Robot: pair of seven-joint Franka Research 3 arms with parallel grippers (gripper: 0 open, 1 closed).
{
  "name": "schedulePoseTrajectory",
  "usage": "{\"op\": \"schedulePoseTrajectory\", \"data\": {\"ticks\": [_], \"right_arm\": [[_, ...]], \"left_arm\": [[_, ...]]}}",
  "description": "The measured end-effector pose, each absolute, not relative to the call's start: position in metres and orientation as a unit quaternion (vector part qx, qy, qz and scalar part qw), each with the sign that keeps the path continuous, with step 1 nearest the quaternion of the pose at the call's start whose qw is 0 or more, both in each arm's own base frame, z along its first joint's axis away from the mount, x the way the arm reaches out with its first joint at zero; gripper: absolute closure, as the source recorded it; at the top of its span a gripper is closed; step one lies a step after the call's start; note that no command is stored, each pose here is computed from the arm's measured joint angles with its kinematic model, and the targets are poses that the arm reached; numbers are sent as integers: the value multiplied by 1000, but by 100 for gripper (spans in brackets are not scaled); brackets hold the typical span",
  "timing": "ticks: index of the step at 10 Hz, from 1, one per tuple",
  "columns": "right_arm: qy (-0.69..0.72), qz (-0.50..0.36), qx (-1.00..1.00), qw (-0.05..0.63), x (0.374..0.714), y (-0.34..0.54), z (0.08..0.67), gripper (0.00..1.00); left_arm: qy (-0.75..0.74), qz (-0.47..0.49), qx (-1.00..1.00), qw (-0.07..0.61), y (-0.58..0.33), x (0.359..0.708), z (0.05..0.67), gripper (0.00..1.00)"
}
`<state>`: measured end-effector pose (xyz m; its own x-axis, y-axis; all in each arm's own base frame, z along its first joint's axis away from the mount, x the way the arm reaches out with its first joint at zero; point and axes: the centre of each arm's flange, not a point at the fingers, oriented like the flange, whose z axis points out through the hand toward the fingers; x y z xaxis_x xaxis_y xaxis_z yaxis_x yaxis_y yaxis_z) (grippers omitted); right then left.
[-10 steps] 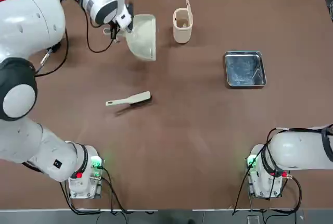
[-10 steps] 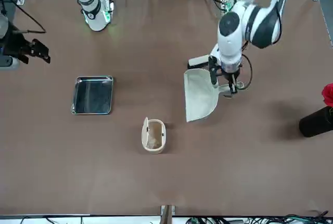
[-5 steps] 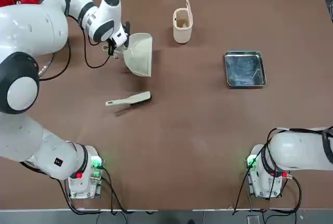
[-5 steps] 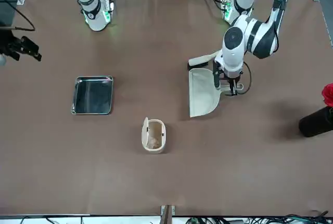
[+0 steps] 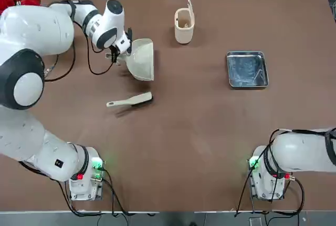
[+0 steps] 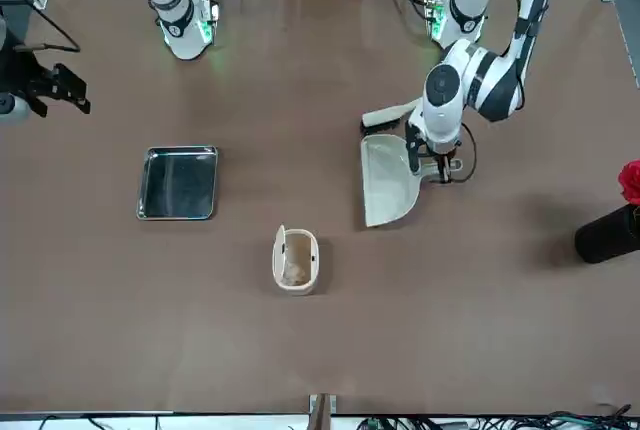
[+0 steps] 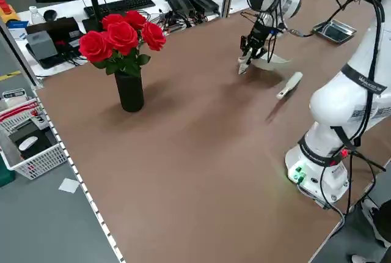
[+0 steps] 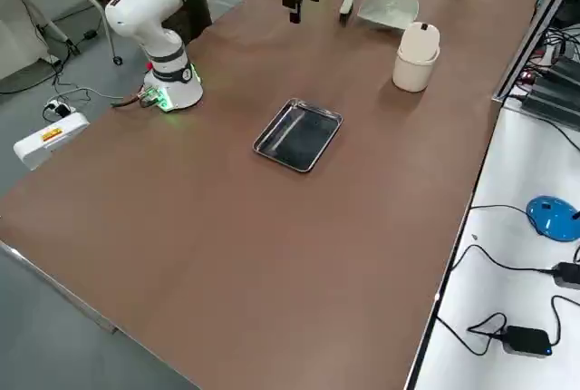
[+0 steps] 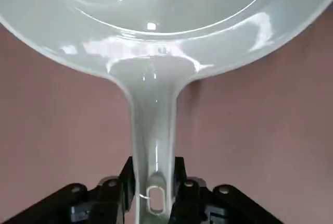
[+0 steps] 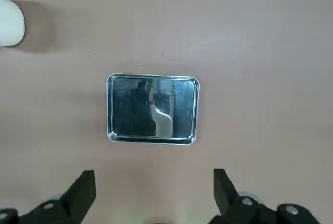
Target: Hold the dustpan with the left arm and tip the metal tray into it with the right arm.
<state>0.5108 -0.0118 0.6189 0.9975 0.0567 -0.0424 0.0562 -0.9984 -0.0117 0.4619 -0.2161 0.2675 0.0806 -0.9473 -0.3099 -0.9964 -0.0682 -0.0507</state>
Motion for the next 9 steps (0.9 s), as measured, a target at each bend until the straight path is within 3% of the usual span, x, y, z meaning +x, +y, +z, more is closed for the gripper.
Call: {"op": "schedulePoseTrajectory", "data": {"ticks": [9], "right_arm": [[-26,11,-1000,5,508,-14,629,0]], "left_arm": [[647,125,-742,121,-219,441,235,67]]}}
